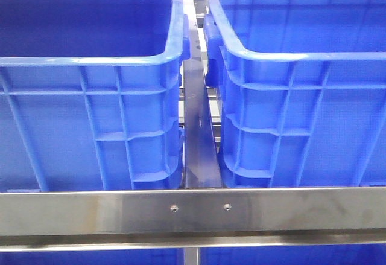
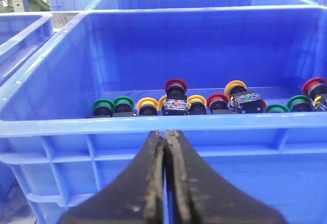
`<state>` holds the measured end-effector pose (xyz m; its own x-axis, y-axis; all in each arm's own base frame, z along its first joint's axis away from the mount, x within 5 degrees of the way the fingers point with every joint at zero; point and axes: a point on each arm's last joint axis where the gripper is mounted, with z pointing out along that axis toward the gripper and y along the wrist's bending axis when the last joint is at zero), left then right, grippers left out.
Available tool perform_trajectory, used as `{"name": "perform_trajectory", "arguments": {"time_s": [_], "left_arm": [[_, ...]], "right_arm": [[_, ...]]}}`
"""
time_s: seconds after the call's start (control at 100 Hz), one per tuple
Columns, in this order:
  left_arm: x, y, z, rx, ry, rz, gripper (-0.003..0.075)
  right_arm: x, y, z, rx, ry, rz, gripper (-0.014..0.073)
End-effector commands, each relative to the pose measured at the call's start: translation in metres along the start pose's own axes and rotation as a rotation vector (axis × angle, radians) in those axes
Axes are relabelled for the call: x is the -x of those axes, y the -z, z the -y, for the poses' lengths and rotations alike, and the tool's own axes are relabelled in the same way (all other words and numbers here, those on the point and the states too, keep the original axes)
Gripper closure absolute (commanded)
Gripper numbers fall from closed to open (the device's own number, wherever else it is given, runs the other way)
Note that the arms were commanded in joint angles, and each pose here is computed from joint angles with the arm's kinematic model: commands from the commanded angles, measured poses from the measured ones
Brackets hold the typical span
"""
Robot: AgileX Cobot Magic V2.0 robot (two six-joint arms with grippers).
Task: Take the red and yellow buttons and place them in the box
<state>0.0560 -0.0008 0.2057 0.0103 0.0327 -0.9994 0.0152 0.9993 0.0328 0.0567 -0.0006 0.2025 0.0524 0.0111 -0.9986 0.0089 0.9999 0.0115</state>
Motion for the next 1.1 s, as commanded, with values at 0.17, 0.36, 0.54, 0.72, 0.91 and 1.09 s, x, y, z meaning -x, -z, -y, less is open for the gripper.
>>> {"name": "perform_trajectory", "arguments": {"time_s": [0.17,0.36,0.54,0.72,0.91,1.09], "left_arm": [[-0.008,0.000,0.001,-0.004,0.012,0.066,0.0740],[-0.004,0.001,0.001,-0.003,0.012,0.109,0.0740],[0.011,0.003,0.000,-0.002,0.012,0.156,0.0740],[0.032,0.008,-0.001,0.000,0.012,0.202,0.0740],[0.055,0.015,-0.002,0.001,0.012,0.179,0.0740],[0.080,0.022,-0.003,0.000,0.011,0.098,0.0740]], "right_arm": [[0.014,0.003,0.000,0.002,0.005,0.114,0.0664],[0.014,0.003,0.000,0.002,0.005,0.114,0.0664],[0.014,0.003,0.000,0.002,0.005,0.114,0.0664],[0.014,0.003,0.000,0.002,0.005,0.114,0.0664],[0.014,0.003,0.000,0.002,0.005,0.114,0.0664],[0.014,0.003,0.000,0.002,0.005,0.114,0.0664]]}}
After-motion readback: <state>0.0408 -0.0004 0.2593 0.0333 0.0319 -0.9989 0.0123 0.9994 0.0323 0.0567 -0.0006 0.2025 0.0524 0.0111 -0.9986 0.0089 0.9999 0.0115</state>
